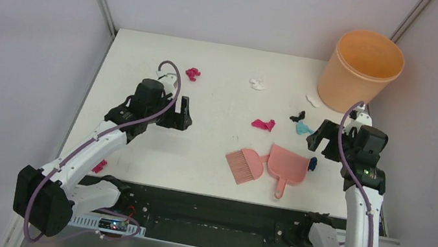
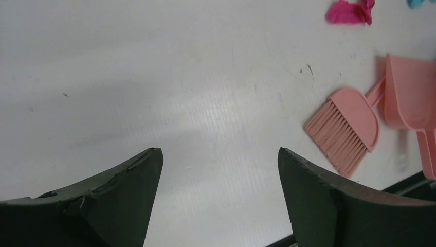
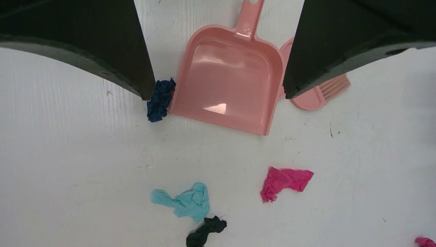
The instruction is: Sweep away the paper scraps from the table
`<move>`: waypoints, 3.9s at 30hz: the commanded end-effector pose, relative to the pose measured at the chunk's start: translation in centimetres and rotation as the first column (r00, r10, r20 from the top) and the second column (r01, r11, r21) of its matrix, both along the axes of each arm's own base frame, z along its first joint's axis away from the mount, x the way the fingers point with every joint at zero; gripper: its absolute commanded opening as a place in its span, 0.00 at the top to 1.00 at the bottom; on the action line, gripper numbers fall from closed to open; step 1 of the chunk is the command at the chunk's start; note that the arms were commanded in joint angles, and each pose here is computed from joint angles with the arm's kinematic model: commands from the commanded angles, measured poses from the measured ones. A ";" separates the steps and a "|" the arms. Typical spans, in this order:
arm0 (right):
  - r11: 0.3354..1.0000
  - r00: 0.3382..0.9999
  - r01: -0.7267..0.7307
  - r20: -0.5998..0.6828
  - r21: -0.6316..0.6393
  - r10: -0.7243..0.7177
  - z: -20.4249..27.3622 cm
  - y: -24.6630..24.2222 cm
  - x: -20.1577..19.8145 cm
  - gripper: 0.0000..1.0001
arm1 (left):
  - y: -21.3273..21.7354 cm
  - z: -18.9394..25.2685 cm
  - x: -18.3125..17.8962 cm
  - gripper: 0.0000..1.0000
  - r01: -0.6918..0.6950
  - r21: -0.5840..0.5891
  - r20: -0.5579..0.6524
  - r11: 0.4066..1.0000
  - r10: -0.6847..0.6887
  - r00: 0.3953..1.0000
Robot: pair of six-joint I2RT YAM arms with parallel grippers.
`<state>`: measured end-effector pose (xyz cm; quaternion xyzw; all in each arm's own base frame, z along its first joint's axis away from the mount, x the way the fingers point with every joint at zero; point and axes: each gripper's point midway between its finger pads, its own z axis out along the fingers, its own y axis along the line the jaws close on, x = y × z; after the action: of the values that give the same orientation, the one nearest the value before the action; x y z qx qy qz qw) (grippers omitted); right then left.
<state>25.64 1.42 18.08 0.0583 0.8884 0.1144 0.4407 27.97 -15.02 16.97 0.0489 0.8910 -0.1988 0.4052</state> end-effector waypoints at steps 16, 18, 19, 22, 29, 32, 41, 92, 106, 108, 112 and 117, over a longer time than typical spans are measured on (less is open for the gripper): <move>0.988 0.981 -0.157 0.117 0.014 0.154 2.4 2.0 0.0 0.00 | -6.6 -2.5 -3.8 0.22 0.291 -0.103 -0.133 0.951 -0.303 0.944; 0.978 0.976 -0.205 0.088 0.037 0.202 2.0 2.7 -0.3 0.00 | -7.8 -2.7 -4.8 0.21 0.319 -0.099 -0.178 0.943 -0.332 0.926; 0.969 0.969 -0.241 0.078 0.055 0.236 1.8 3.2 -0.6 0.00 | -8.6 -2.9 -5.5 0.20 0.338 -0.094 -0.204 0.937 -0.350 0.914; 0.942 0.945 -0.324 0.082 0.090 0.317 1.6 4.5 -1.3 0.00 | -10.2 -4.1 -6.7 0.19 0.335 -0.023 -0.255 0.942 -0.329 0.909; 0.967 0.959 -0.254 0.138 0.035 0.247 2.5 3.4 -0.9 0.00 | -16.6 -7.1 -9.4 0.25 0.391 0.051 -0.290 0.919 -0.361 0.887; 0.972 0.959 -0.237 0.159 -0.004 0.234 2.5 2.9 -1.1 0.00 | -19.8 -6.8 -10.3 0.27 0.434 0.055 -0.236 0.899 -0.410 0.881; 0.972 0.965 -0.236 0.116 -0.019 0.236 1.4 2.4 -0.7 0.05 | -24.4 -6.7 -7.0 0.35 0.359 0.103 -0.170 0.928 -0.339 0.925; 0.749 0.816 -0.464 -0.102 0.472 0.570 2.1 11.2 -1.2 0.09 | -18.8 -0.4 -11.4 1.00 0.520 0.036 0.164 0.853 -0.519 0.839; 0.655 0.720 -0.358 -0.250 0.665 0.648 1.0 13.5 -3.0 0.10 | -23.2 1.0 -14.8 1.00 0.620 0.245 0.310 0.746 -0.666 0.679; 0.662 0.722 -0.370 -0.247 0.652 0.647 1.0 13.4 -3.2 0.10 | -23.4 1.0 -14.8 1.00 0.611 0.255 0.302 0.749 -0.662 0.686; 0.688 0.733 -0.372 -0.258 0.623 0.629 0.6 13.0 -3.7 0.08 | -23.0 2.3 -14.9 1.00 0.596 0.271 0.349 0.756 -0.654 0.671; 0.686 0.740 -0.373 -0.245 0.625 0.626 0.4 13.1 -4.2 0.03 | -21.6 4.8 -14.4 1.00 0.557 0.246 0.434 0.793 -0.604 0.669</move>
<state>21.92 14.37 17.82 -0.0385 0.8802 0.4566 0.1232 12.72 -36.62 16.05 0.4370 0.7421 -0.2252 0.4557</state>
